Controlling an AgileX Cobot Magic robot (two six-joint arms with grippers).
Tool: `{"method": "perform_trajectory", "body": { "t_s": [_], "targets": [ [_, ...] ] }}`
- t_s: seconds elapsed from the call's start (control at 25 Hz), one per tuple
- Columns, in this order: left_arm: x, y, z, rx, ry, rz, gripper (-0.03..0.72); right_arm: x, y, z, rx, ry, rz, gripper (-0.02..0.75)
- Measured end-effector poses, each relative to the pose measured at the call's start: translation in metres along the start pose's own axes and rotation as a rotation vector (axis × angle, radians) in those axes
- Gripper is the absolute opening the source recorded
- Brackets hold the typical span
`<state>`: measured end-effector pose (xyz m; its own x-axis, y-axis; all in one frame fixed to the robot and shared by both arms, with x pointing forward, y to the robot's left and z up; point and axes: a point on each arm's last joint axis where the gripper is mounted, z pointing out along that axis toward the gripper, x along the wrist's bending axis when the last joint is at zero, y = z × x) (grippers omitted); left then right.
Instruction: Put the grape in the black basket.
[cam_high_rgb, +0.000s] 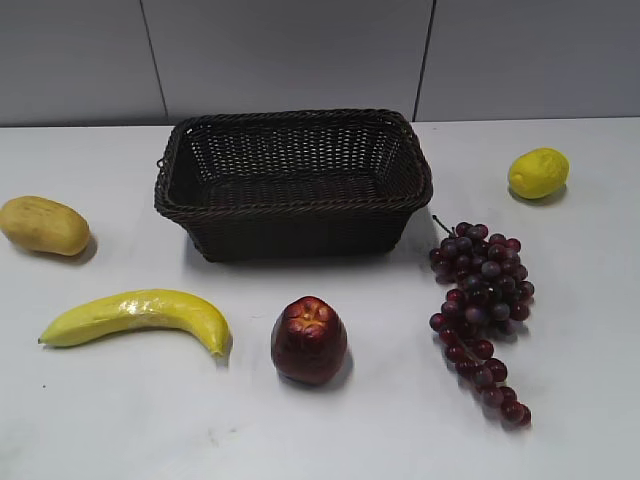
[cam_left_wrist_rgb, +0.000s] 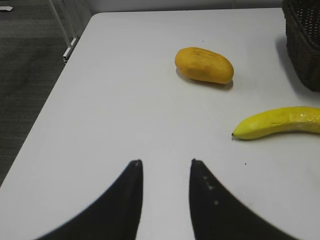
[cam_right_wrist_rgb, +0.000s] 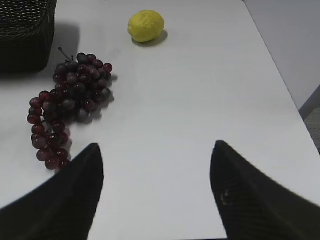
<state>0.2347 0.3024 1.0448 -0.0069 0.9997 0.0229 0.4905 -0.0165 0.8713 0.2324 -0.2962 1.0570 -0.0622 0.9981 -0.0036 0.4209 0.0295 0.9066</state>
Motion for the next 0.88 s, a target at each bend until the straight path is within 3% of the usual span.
{"method": "perform_trajectory", "body": {
  "t_s": [0.88],
  "targets": [
    [0.0000, 0.0000, 0.0000, 0.000, 0.000, 0.000, 0.236, 0.0000, 0.0000, 0.0000, 0.000, 0.000, 0.000, 0.510]
  ]
}}
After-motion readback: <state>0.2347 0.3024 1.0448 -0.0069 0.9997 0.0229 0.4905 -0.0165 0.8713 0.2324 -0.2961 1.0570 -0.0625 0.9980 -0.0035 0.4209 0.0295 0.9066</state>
